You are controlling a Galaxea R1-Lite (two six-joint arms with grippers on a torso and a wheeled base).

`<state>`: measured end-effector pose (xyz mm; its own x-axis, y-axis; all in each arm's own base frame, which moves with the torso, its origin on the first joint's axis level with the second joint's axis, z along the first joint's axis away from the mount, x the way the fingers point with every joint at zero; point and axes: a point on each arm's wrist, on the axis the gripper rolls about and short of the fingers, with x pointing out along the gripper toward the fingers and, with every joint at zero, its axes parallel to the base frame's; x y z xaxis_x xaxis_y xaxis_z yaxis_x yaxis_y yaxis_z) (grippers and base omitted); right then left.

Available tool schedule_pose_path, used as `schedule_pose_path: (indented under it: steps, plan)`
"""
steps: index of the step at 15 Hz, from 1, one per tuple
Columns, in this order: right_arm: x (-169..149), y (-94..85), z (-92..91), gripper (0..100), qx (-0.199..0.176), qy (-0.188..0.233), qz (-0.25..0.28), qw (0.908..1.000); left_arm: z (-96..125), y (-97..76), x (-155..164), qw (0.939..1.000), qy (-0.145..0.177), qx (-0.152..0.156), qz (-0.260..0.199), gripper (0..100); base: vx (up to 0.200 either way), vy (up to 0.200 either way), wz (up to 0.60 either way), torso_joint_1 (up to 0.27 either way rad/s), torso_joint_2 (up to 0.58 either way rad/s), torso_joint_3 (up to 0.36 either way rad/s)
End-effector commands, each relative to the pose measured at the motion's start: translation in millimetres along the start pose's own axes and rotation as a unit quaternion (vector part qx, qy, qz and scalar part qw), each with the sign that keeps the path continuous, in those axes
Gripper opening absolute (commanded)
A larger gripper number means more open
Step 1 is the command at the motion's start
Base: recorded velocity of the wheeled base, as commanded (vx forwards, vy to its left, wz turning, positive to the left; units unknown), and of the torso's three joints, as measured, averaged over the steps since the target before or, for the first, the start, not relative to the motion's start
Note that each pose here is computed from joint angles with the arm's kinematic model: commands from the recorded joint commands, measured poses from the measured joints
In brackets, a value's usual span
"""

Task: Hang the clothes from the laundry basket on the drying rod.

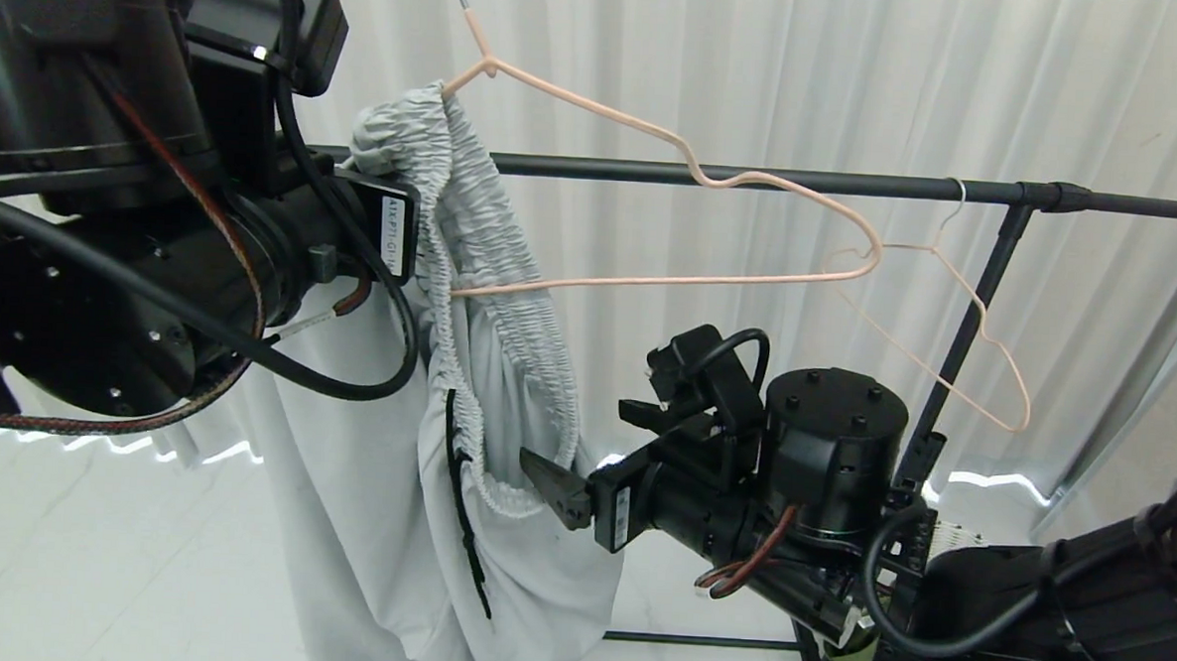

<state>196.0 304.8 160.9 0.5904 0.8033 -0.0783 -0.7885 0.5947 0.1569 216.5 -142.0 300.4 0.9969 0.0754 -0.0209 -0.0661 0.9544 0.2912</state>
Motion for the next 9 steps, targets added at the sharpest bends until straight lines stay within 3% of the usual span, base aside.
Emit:
schedule_pose_path:
  steps: [1, 2, 3, 7, 9]
  plan:
    - [1.1, -2.4, -3.8, 100, 0.0, 0.006, -0.006, 1.0, 0.5, 2.3, -3.9, 1.0, -0.003, -0.002, 0.0, 0, 0.0, 0.0, 0.0, 0.0, 0.0, 0.0]
    - [1.0, -3.9, -3.8, 100, 0.0, 0.005, -0.014, 0.9999, 0.6, 3.0, -4.6, 1.0, -0.003, -0.002, 0.0, 0, 0.0, 0.0, 0.0, 0.0, 0.0, 0.0]
    - [0.8, -4.1, -4.2, 0, 0.0, 0.005, -0.018, 0.9998, 0.9, 4.4, -6.0, 1.0, -0.004, -0.003, 0.0, 0, 0.0, 0.0, 0.0, 0.0, 0.0, 0.0]
    - [-0.6, -5.5, -4.0, 0, 0.003, 0.004, -0.025, 0.9997, -3.4, 5.8, -9.0, 1.0, 0.0, 0.0, -0.001, 0, 0.0, 0.0, 0.0, 0.0, 0.0, 0.0]
    - [-3.3, -12.0, 2.3, 0, 0.022, -0.007, -0.046, 0.9987, -12.1, 6.4, -11.8, 0.9999, 0.009, 0.012, -0.003, 0, 0.0, 0.0, 0.0, 0.0, 0.0, 0.0]
